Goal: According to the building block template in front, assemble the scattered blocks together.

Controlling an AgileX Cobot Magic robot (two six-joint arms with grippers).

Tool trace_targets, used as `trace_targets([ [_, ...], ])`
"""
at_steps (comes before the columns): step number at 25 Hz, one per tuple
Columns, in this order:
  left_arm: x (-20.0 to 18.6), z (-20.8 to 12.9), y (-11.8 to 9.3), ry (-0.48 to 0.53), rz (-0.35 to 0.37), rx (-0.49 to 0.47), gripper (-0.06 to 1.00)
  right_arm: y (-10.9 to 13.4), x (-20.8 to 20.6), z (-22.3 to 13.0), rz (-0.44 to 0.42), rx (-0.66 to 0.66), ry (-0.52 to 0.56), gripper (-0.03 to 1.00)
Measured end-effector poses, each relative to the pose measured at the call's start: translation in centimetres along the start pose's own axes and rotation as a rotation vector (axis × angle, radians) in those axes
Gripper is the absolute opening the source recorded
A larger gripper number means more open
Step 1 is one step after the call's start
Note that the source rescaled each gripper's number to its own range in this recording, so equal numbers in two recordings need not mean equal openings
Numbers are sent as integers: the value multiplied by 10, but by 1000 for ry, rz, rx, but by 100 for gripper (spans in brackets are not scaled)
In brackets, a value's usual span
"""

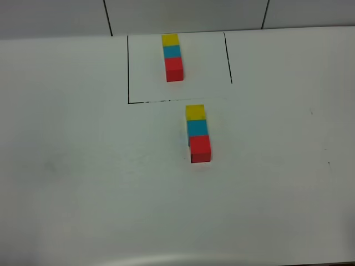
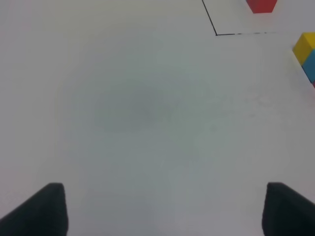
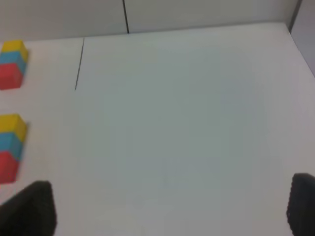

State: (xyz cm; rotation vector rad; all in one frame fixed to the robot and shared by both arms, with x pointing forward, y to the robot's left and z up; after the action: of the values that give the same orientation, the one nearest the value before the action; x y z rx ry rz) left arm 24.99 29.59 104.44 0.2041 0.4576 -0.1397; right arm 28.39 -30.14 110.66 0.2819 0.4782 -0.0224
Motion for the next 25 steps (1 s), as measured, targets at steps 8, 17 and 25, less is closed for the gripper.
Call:
trace_targets([
  [8,0,0,0,0,0,0,84,-20,-1,-51,-15,-5,-7,90],
  [17,0,0,0,0,0,0,84,-25,-1,-66,-11,-1,-15,89],
  [25,0,0,0,0,0,0,84,-26,-1,-66,-43,16,-23,85],
])
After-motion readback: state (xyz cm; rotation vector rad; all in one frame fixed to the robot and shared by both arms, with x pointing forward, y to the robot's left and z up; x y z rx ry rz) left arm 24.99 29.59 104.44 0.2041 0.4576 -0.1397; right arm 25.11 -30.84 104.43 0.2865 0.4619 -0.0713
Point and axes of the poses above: a point on each arm's last joint axis where the gripper is mounted, x pointing out along that axis toward the gripper, y along the wrist's bending axis when the last joint is at zero, z = x × y, the point moved 2 cm from there along x, pointing out along that axis toward the gripper, and after that the axes turned 14 degrees about x, right-handed, at the moved point
